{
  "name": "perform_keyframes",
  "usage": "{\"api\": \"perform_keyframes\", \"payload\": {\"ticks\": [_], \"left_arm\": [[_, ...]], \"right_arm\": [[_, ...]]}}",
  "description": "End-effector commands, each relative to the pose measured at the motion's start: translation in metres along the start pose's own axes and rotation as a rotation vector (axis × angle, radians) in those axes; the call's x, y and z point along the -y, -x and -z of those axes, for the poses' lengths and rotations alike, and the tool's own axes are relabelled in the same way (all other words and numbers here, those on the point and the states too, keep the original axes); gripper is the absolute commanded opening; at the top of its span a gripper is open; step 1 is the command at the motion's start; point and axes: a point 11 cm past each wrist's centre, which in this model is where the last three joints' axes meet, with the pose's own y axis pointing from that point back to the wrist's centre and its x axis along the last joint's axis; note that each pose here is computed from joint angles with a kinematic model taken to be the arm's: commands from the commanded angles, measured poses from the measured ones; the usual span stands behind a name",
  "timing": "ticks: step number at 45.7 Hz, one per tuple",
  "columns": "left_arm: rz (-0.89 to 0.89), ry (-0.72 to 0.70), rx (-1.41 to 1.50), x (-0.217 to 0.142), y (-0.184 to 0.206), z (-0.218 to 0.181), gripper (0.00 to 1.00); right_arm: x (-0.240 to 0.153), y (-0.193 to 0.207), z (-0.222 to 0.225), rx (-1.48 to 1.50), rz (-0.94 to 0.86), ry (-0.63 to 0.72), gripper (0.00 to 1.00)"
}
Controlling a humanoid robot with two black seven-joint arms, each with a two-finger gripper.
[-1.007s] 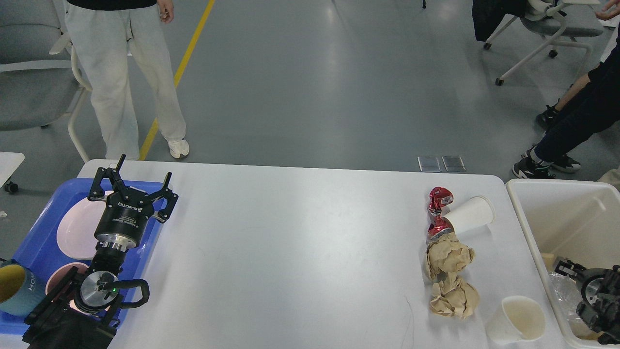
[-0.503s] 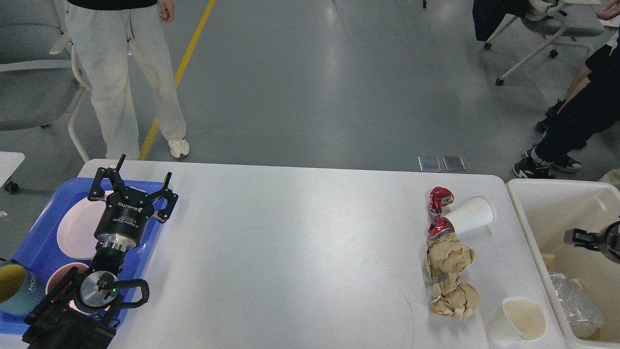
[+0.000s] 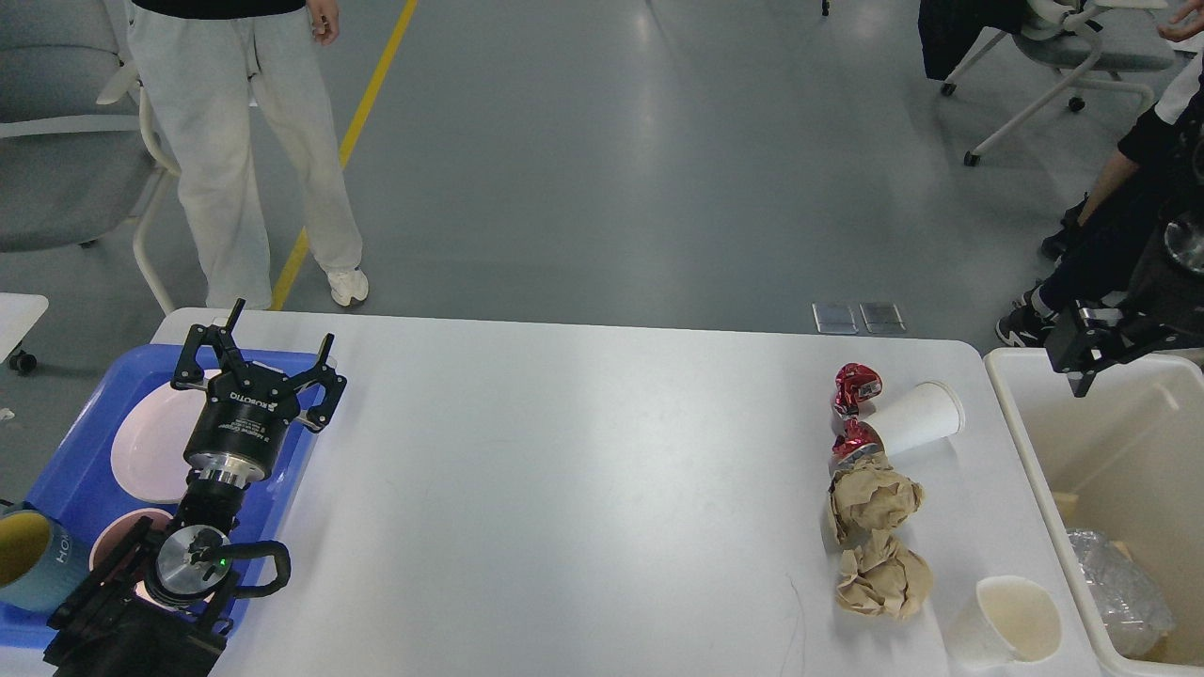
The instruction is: Tidy desktop
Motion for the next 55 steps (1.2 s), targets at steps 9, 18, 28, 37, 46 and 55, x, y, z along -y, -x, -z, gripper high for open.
{"api": "perform_keyframes", "payload": {"ticks": [9,18,28,37,46,55], "left_arm": [[-0.001,0.001,0.000,0.000,0.000,0.000,0.97],[-0.001,0.001,0.000,0.000,0.000,0.000,0.97],[0.001,0.002,0.000,0.000,0.000,0.000,0.97],[0.001,0.002,0.000,0.000,0.000,0.000,0.97],[0.001,0.001,-0.001,0.000,0.000,0.000,0.97],[0.001,0.001,-0.001,0.000,0.000,0.000,0.97]], "right_arm": [[-0.059,0.053,0.036,-0.110,-0.066,-0.087,0.99],[-0.064,0.050,0.047,-0.127,-0.140,-0.076,0.99],[-0.055,0.052,0.044,-0.117,-0.116,-0.087,0.99],[-0.018,0.063,0.034,-0.067,-0.017,-0.139,0.99],[0.049,0.081,0.017,0.087,0.046,-0.268,0.98],[0.137,0.101,0.032,0.121,0.028,-0.251,0.98]]}}
